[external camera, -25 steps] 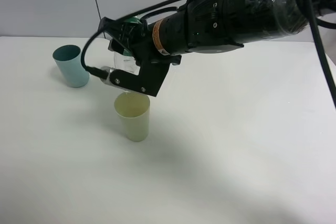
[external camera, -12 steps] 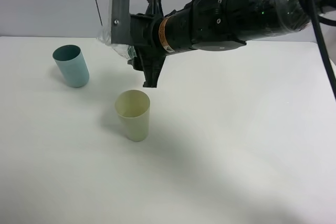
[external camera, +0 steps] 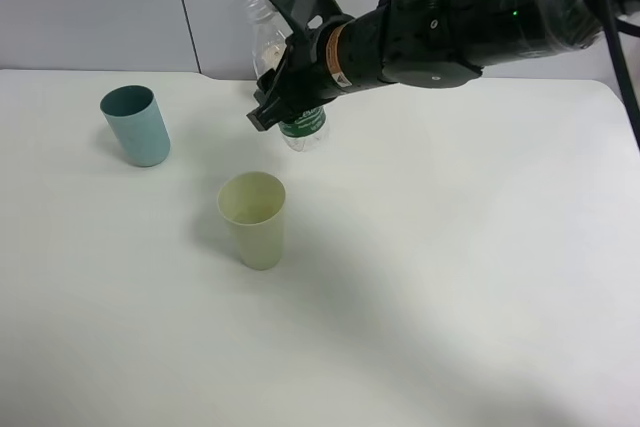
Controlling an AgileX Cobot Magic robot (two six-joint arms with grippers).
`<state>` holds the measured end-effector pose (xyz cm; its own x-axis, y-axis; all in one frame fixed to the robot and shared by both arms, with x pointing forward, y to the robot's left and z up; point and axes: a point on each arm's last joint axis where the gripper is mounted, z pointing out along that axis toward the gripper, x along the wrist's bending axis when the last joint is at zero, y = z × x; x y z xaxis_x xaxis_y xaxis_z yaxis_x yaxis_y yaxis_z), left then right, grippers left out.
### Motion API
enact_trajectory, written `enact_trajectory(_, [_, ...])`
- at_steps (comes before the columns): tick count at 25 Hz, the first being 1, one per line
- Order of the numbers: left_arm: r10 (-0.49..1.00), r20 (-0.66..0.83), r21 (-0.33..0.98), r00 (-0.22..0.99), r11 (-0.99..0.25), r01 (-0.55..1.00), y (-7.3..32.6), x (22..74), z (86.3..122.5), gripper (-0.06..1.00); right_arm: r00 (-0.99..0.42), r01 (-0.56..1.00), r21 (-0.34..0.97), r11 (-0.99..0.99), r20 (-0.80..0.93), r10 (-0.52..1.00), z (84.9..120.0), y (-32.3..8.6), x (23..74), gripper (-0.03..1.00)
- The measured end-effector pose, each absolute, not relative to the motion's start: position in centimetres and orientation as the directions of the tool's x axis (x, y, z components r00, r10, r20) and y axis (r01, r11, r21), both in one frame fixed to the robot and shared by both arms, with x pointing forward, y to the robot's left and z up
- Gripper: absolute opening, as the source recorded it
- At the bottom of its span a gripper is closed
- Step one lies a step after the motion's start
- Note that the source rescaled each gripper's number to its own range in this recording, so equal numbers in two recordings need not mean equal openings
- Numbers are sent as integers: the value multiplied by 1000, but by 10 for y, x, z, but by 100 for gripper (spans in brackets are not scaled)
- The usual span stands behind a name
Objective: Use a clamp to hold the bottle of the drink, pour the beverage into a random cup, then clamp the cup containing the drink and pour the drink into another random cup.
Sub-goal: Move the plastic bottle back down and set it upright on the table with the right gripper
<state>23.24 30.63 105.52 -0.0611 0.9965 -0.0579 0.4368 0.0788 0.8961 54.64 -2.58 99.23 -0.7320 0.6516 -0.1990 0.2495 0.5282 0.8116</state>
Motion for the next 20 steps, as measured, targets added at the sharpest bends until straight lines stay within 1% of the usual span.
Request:
enact_trajectory(5, [996, -58, 896, -61, 79, 437, 306, 232, 1055, 100, -656, 379, 829, 411, -72, 751, 992, -39, 557, 0])
enact_trajectory(9, [996, -58, 896, -61, 79, 437, 306, 232, 1055, 100, -639, 418, 831, 366, -17, 769, 979, -52, 558, 0])
enact_trajectory(14, [996, -58, 896, -61, 79, 437, 306, 232, 1055, 100, -687, 353, 848, 396, -53, 725, 950, -63, 540, 0])
enact_trajectory(20, [996, -58, 896, -61, 79, 437, 306, 232, 1055, 100, -686, 291, 893, 343, -55, 725, 934, -74, 526, 0])
